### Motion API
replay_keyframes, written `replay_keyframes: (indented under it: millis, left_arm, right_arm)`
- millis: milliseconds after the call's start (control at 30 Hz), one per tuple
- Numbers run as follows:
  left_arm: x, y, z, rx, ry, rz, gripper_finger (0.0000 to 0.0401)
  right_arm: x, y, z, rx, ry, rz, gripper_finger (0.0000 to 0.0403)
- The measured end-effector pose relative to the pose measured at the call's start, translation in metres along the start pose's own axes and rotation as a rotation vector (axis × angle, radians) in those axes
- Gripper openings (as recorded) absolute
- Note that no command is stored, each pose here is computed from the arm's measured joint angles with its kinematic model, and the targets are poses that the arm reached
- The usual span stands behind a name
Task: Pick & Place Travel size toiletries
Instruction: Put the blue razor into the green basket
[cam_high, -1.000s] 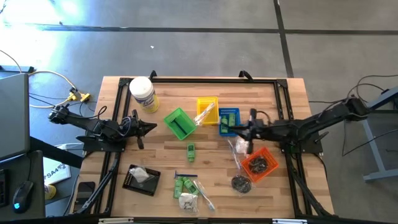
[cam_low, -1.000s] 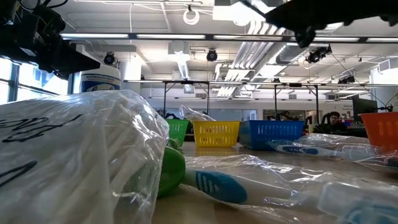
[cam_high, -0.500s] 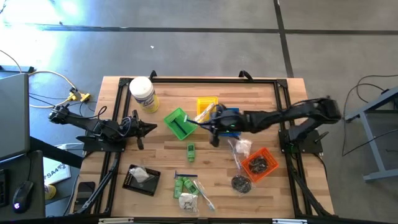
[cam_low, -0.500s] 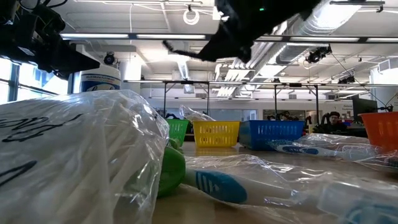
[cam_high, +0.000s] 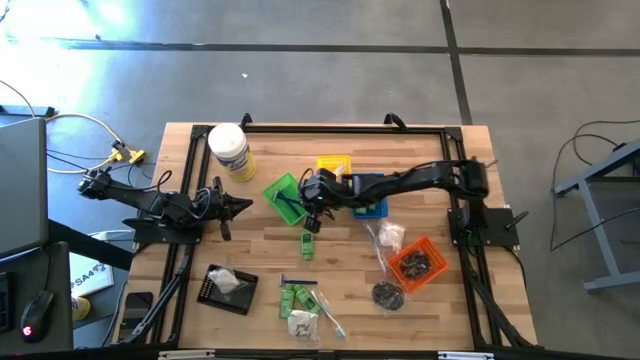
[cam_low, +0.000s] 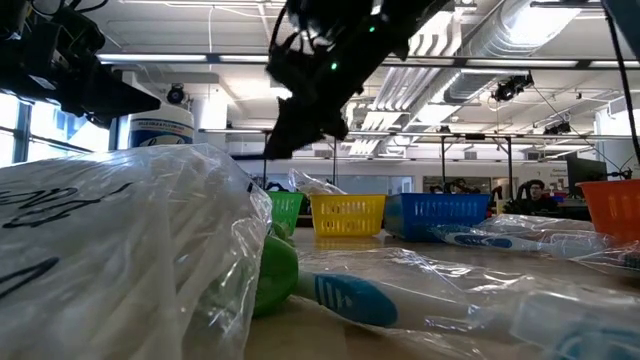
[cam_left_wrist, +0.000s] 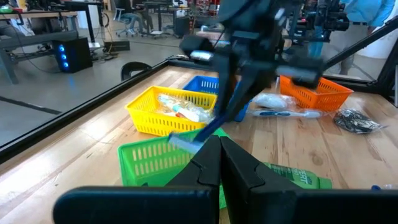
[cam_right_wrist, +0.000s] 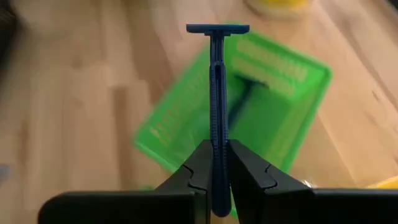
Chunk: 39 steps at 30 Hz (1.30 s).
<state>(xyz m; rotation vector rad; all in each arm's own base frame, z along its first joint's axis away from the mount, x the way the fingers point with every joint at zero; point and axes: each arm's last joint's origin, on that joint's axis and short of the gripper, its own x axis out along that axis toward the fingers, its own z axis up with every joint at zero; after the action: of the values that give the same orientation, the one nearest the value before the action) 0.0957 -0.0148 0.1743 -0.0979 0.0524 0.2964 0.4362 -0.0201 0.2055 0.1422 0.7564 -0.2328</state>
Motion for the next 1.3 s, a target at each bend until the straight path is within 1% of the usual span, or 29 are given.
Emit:
replay_keyframes:
  millis: [133, 267, 467, 567, 667, 867, 1000, 1233, 1300]
  left_arm:
    - [0.000, 0.000, 0.000, 0.000, -0.001, 0.000, 0.0000]
    - [0.000, 0.000, 0.000, 0.000, -0.001, 0.000, 0.0000]
    - [0.000, 0.000, 0.000, 0.000, -0.001, 0.000, 0.0000]
    - [0.000, 0.000, 0.000, -0.001, -0.001, 0.001, 0.0000]
    - [0.000, 0.000, 0.000, -0.001, -0.001, 0.001, 0.0000]
    - [0.000, 0.000, 0.000, 0.007, -0.002, 0.001, 0.0000]
    - [0.000, 0.000, 0.000, 0.004, -0.006, 0.000, 0.0000]
    - [0.000, 0.000, 0.001, 0.000, -0.012, 0.000, 0.0000]
    - [0.000, 0.000, 0.001, -0.001, -0.012, 0.000, 0.0000]
  right_arm:
    - [0.019, -0.010, 0.003, 0.038, 0.057, -0.043, 0.0029]
    - [0.030, -0.020, 0.006, 0.069, 0.074, -0.052, 0.0029]
    - [0.032, -0.031, 0.007, 0.096, 0.086, -0.069, 0.0029]
    - [0.032, -0.030, 0.007, 0.095, 0.087, -0.062, 0.0029]
    - [0.031, -0.026, 0.006, 0.094, 0.102, -0.026, 0.0029]
    - [0.030, -0.017, 0.004, 0.081, 0.106, -0.002, 0.0029]
    - [0.035, -0.014, 0.003, 0.076, 0.091, -0.013, 0.0031]
    - [0.046, -0.017, -0.006, 0.076, 0.124, -0.028, 0.0032]
    - [0.048, -0.017, -0.004, 0.068, 0.100, -0.024, 0.0033]
